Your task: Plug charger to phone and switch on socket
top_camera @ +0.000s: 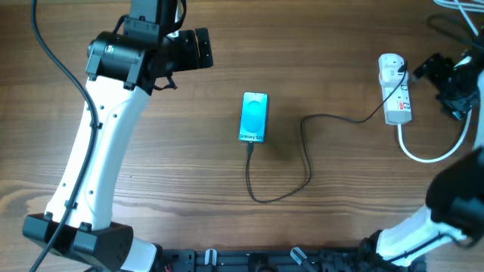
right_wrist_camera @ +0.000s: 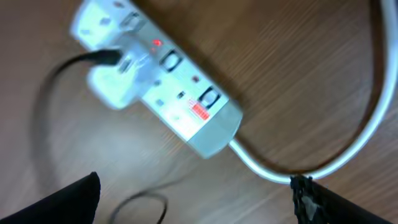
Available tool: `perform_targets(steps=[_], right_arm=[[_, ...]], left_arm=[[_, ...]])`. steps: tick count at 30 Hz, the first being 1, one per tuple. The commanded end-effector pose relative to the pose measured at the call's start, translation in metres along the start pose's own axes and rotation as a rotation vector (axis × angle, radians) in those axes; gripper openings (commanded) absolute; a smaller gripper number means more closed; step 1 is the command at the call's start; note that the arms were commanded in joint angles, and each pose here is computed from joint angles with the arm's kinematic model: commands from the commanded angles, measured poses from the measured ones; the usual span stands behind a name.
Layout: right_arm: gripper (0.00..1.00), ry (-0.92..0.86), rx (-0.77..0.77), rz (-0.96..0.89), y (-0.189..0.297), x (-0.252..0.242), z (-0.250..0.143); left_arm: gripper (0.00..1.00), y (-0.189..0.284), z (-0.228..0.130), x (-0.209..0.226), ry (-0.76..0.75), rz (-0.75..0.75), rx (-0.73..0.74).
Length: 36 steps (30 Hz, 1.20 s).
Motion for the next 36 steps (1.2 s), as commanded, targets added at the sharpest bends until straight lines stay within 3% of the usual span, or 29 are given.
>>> perform_targets(steps=[1, 11, 14, 25, 32, 36], right_arm=[[1.0, 0.042, -0.051, 0.11, 0.047, 0.017, -0.012], [1.0, 0.273, -0.071, 0.17, 0.117, 0.061, -0.084], [1.0, 0.335, -0.14, 0.208, 0.146, 0.071, -0.102], [1.0, 0.369, -0.28, 0.246, 0.225, 0.032, -0.173], [1.0, 0.375, -0.279, 0.291, 0.24, 0.019, -0.209], [1.0, 0.374, -0.269, 0.287, 0.237, 0.019, -0.208]], left_arm=[[1.0, -0.002, 0.0, 0.002, -0.001, 0.012, 0.002], [1.0, -0.002, 0.0, 0.002, -0.001, 0.012, 0.002], [1.0, -0.002, 0.0, 0.002, -0.001, 0.012, 0.002], [1.0, -0.002, 0.0, 0.002, -0.001, 0.012, 0.002], [1.0, -0.002, 0.0, 0.002, -0.001, 0.012, 0.002], [1.0, -0.002, 0.0, 0.002, -0.001, 0.012, 0.002]])
Point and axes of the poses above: each gripper's point midway between its finger pads, its own y axis back along the fingers, its own x axis along the line the jaws close on, z = x × y, the point moved 1 cm from there along y, back along the fingers, and after that the axes turned 6 degrees about y, right-handed, at the moved point
